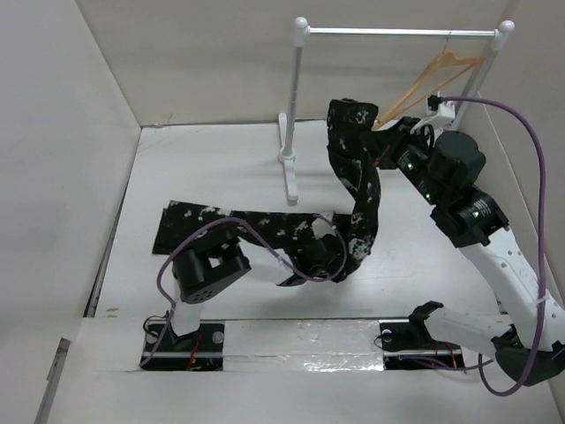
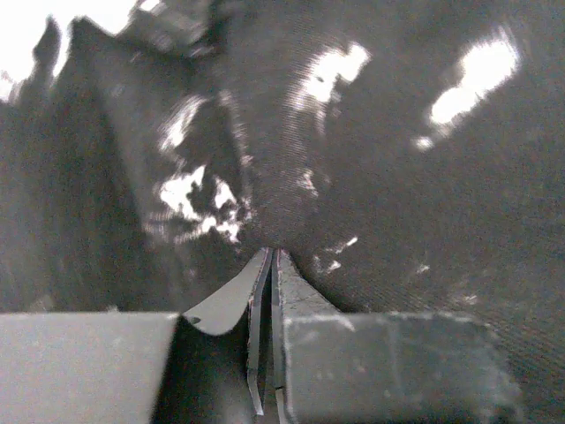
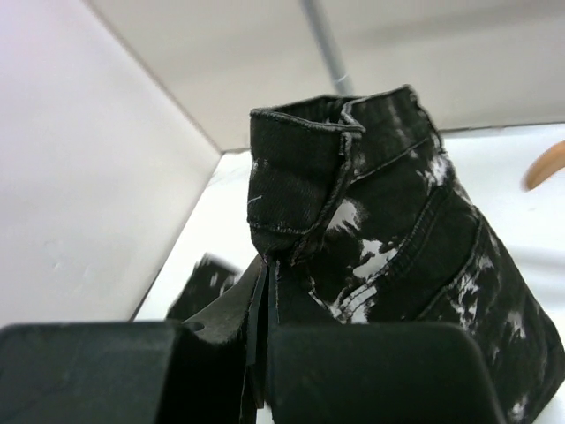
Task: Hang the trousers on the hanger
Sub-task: Fold the trousers at the center of the board.
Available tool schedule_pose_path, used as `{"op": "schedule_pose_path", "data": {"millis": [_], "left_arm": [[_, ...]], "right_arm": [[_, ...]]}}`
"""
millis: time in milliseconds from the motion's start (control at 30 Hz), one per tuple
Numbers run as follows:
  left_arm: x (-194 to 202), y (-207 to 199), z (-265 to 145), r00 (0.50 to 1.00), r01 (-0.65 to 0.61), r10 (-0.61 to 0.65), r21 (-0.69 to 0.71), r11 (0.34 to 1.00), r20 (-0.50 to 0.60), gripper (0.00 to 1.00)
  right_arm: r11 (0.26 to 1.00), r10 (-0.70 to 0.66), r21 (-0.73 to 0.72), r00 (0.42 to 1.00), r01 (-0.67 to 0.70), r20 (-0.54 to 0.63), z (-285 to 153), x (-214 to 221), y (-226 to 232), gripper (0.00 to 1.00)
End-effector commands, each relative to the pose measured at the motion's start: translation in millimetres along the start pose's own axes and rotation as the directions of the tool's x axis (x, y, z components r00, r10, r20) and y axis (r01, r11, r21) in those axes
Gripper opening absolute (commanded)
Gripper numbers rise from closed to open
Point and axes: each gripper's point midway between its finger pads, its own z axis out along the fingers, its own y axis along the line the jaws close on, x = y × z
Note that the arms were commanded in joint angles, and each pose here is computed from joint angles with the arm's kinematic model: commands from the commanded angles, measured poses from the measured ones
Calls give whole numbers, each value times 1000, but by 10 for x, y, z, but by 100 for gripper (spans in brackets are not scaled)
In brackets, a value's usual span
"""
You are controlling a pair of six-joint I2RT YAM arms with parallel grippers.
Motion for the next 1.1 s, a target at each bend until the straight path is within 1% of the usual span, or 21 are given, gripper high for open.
{"op": "schedule_pose_path", "data": {"millis": [0, 133, 267, 300, 333, 367, 433, 467, 500, 567, 600, 633, 700, 733, 800, 833, 900, 933, 967, 1033, 1067], "left_arm": [[86, -724, 102, 998, 21, -11, 170, 985, -65, 0], [-202, -872, 8, 1000, 18, -19, 163, 986, 6, 1], [-593, -336, -288, 995, 40, -48, 83, 996, 88, 25], [-910, -322, -492, 985, 66, -81, 103, 993, 153, 33], [-1020, -153, -579, 979, 72, -81, 56, 996, 188, 33], [-1049, 68, -681, 976, 74, -76, 15, 997, 204, 39], [-1567, 230, -1193, 936, 121, -123, 27, 992, 329, 39], [-1551, 438, -1165, 939, 125, -107, -33, 992, 328, 39], [-1808, 415, -1466, 908, 146, -140, 16, 989, 394, 40], [-2056, 731, -1732, 878, 178, -146, -28, 984, 455, 40], [-2254, 705, -2031, 841, 185, -172, 26, 982, 513, 40], [-2372, 876, -2166, 824, 204, -172, 1, 979, 540, 44], [-2632, 844, -2618, 765, 191, -181, 51, 980, 617, 45], [-2665, 884, -2741, 760, 192, -173, 39, 981, 627, 45], [-2889, 830, -3232, 687, 181, -174, 65, 981, 706, 45], [-2893, 823, -3350, 681, 176, -163, 56, 983, 714, 47], [-3048, 738, -3801, 606, 161, -156, 71, 984, 780, 49], [-3043, 755, -3881, 603, 164, -143, 54, 985, 785, 49], [-3102, 725, -4059, 572, 165, -143, 58, 985, 808, 49], [-3098, 759, -4206, 548, 174, -135, 45, 984, 825, 50], [-3096, 754, -4245, 542, 175, -140, 52, 983, 829, 51]], "right_arm": [[989, 15, -145, 979, 16, 205, -192, -826, 441, 0], [991, -11, -130, 987, 32, 158, -100, -638, 403, 0], [989, -3, -144, 993, 20, 119, 32, -400, 392, 0], [988, 1, -155, 993, 18, 118, 63, -374, 421, 0], [986, 5, -168, 995, 12, 104, 101, -317, 463, 0], [986, 3, -169, 997, 10, 79, 198, -221, 472, 0], [984, 3, -176, 998, 9, 70, 322, -153, 547, 0], [982, 6, -186, 997, 9, 79, 310, -182, 593, 0], [983, 3, -186, 998, 8, 63, 405, -102, 608, 0], [977, 11, -211, 998, 2, 61, 470, -61, 747, 0], [978, 9, -208, 999, -1, 38, 580, 52, 775, 0], [977, 9, -212, 1000, -3, 27, 633, 112, 826, 0], [974, 8, -227, 1000, -1, 30, 696, 171, 1039, 0], [977, -7, -215, 1000, 8, 4, 834, 343, 1074, 0], [973, -6, -231, 1000, 6, -1, 897, 440, 1316, 0], [975, -28, -222, 999, 21, -29, 1035, 650, 1359, 0], [965, -29, -261, 999, 16, -46, 1065, 847, 1643, 0], [958, -28, -286, 998, 13, -48, 1095, 948, 1778, 0], [958, -56, -284, 994, 28, -91, 1224, 1294, 1847, 0], [948, -70, -317, 990, 28, -122, 1206, 1668, 2200, 0], [951, -113, -305, 978, 55, -178, 1331, 2179, 2224, 0]]}}
